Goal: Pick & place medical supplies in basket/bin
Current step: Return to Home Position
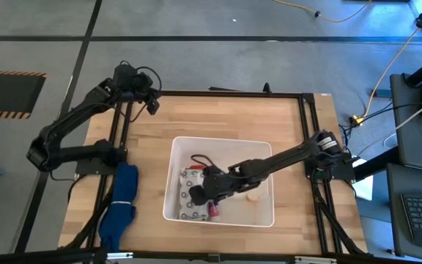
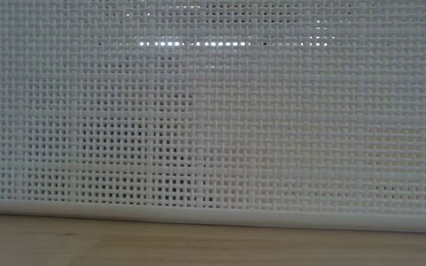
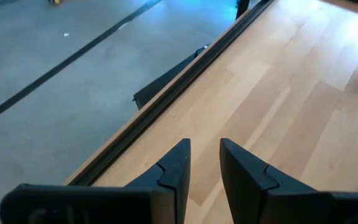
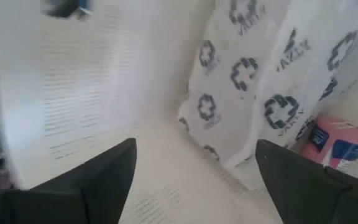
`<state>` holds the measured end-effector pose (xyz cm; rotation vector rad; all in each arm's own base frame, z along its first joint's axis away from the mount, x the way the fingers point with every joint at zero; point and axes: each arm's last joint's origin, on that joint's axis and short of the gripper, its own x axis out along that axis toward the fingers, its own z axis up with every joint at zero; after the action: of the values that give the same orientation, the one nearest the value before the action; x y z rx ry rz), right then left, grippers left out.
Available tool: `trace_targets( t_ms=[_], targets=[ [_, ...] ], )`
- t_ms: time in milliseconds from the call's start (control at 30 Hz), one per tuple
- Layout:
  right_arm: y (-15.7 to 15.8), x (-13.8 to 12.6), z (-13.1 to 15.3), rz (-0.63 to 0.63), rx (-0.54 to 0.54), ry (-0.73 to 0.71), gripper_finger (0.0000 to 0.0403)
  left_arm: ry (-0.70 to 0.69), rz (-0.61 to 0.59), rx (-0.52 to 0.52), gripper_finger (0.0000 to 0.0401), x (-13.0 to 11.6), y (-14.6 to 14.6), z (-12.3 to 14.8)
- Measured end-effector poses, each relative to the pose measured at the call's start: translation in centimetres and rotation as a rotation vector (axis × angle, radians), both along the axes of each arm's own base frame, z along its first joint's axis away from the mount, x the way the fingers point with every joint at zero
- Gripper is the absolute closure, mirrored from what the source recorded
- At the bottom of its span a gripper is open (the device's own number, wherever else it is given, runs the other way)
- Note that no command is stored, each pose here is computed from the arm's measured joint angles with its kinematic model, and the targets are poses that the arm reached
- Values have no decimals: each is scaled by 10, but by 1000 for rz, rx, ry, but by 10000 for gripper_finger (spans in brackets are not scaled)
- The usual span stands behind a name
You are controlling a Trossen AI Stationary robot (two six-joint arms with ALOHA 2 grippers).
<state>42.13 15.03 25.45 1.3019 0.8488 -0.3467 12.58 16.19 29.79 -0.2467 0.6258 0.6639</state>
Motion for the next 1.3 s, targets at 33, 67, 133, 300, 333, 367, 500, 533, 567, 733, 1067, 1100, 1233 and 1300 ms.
trace_targets(
  t_ms=[33,67,133,300,333,367,500,533,567,733,1067,1100,1233,1300],
  targets=[
    [-1,-3,6,-7,-6,-8,75,-5,0,7,319,-1,-1,2],
    [-2,-5,12,-12,-8,-19,74,-11,0,17,319,-2,-3,4],
    [-6,-15,28,-7,-13,-32,74,-26,-3,43,319,-6,-8,9],
    [-23,-51,84,72,-58,-105,74,-142,-42,121,319,-21,-32,31],
    [-26,-58,94,69,-105,-142,74,-181,-58,129,319,-25,-38,35],
    [-28,-64,103,71,-173,-187,74,-218,-77,130,319,-28,-44,39],
    [-48,-85,145,184,-427,-402,74,-373,-188,102,319,-40,-67,52],
    [-55,-88,154,204,-486,-449,74,-404,-225,89,319,-42,-72,54],
    [-65,-91,164,219,-553,-511,74,-433,-264,70,319,-43,-76,56],
    [-119,-89,189,446,-678,-805,74,-530,-395,-35,319,-43,-84,60],
    [-212,-138,198,593,-835,-753,74,-561,-356,24,319,-51,-93,66],
    [-215,-148,204,586,-869,-763,74,-565,-357,48,319,-53,-96,67],
    [-216,-177,209,543,-980,-833,74,-612,-320,97,319,-57,-100,68],
    [-217,-184,198,488,-1003,-896,74,-677,-283,90,319,-56,-97,63]
  ],
)
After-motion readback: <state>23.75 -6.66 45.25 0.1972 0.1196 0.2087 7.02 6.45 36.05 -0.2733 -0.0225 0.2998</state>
